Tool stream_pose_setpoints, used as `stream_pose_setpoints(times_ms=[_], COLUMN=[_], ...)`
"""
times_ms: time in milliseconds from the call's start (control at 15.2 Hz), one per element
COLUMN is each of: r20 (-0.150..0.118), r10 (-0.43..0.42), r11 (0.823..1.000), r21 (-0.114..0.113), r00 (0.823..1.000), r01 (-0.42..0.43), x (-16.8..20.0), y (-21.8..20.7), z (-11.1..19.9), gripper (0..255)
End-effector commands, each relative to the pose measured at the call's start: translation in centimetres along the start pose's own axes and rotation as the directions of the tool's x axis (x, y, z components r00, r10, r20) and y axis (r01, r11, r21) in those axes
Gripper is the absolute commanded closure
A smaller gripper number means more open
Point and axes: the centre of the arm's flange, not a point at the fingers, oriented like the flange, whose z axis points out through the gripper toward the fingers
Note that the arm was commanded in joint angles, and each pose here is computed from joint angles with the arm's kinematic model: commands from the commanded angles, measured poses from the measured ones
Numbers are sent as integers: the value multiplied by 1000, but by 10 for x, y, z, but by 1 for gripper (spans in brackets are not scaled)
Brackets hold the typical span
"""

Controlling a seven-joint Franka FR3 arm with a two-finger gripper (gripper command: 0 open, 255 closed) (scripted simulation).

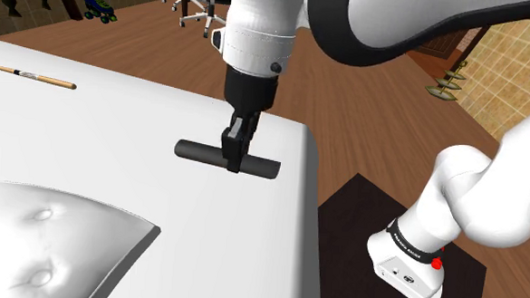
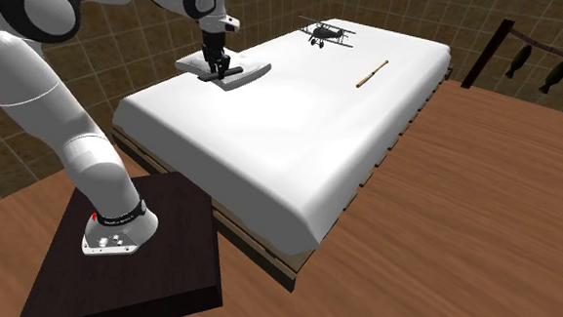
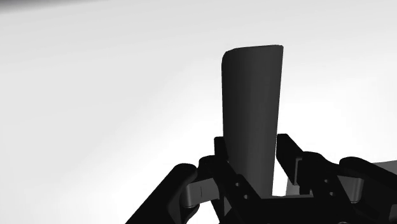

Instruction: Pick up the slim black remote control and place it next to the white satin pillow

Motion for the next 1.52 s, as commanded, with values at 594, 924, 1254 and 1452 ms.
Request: stream_pose_setpoints(times_ms=[594, 924, 1254, 1452], r20=[0, 0, 0, 0], r10=[2, 2, 2, 2], r11=[1000, 1000, 1000, 1000], r21=[0, 0, 0, 0], r00=[1000, 1000, 1000, 1000], r01=[-2, -2, -2, -2], x=[-4, -3, -3, -3], y=[-115, -113, -111, -110], z=[20, 46, 73, 88], gripper=[255, 255, 255, 255])
